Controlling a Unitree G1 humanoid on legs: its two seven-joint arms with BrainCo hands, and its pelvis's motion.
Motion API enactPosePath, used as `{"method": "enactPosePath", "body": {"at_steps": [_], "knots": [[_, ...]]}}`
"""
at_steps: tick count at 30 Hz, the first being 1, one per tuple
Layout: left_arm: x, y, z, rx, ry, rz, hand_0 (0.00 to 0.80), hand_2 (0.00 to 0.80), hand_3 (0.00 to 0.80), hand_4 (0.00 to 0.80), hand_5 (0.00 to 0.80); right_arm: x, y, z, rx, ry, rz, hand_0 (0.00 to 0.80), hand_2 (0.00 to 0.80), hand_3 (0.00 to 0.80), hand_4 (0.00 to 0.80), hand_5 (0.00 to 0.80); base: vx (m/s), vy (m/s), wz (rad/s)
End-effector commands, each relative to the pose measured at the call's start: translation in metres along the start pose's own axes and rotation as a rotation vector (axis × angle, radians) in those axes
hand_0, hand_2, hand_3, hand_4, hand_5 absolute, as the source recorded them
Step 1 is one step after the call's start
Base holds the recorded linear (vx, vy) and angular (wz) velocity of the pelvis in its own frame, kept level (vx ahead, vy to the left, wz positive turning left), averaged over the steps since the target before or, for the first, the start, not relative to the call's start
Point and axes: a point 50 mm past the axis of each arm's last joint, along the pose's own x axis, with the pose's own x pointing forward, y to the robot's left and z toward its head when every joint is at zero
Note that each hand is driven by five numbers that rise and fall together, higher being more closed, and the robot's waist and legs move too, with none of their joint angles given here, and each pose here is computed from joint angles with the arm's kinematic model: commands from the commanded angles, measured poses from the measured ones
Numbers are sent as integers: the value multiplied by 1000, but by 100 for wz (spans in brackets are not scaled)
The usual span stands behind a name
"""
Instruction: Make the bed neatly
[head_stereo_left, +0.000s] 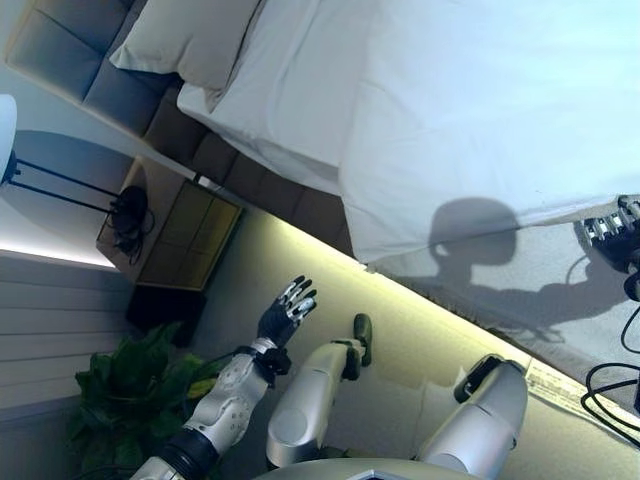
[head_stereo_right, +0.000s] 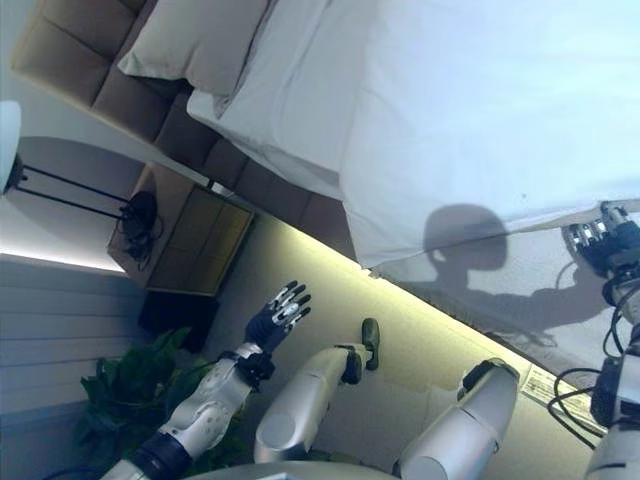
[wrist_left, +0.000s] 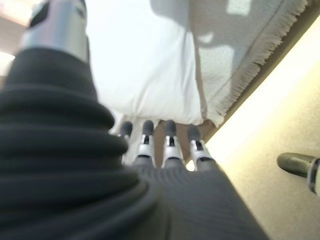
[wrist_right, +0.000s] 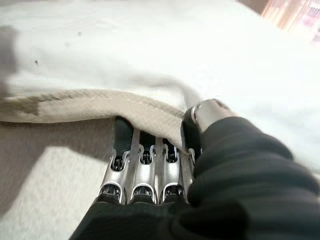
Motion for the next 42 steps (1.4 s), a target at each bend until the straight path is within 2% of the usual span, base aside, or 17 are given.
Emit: {"method": "enactPosePath", "body": {"at_steps": [1, 8, 15, 22, 27, 33, 39, 42], "knots": [[-9, 10, 5, -5, -41, 25, 0, 0, 0, 0, 0, 0, 17, 20, 9, -55, 94, 800, 800, 800, 800, 800, 7, -33, 5], [-9, 13, 12, 6, -74, 24, 0, 0, 0, 0, 0, 3, 15, 8, 92, -68, 116, 800, 800, 800, 800, 800, -40, -37, 0], [-8, 17, 27, 26, -117, 30, 0, 0, 0, 0, 0, 8, 1, -31, -101, -20, 105, 800, 800, 800, 800, 800, -39, -66, -1], [-12, 29, 33, 122, -117, 132, 0, 0, 0, 0, 0, 21, 26, -94, -278, 112, 207, 800, 800, 800, 800, 800, 51, -85, -5], [-12, 38, 32, 377, -100, 223, 0, 0, 0, 0, 0, 24, 55, -164, -277, 262, 275, 800, 800, 800, 800, 800, 38, -61, -5], [-2, 39, 35, 627, -96, 269, 0, 0, 0, 0, 0, 11, 82, -236, -277, 453, 328, 800, 800, 800, 800, 800, 79, -41, -13], [6, 43, 25, 1095, 5, 259, 0, 0, 0, 0, 0, -12, 122, -290, -324, 597, 487, 800, 800, 800, 800, 800, 90, 2, -15], [8, 48, 18, 1210, 57, 253, 0, 0, 0, 0, 0, -21, 138, -307, -321, 647, 542, 800, 800, 800, 800, 800, 88, -3, -9]]}}
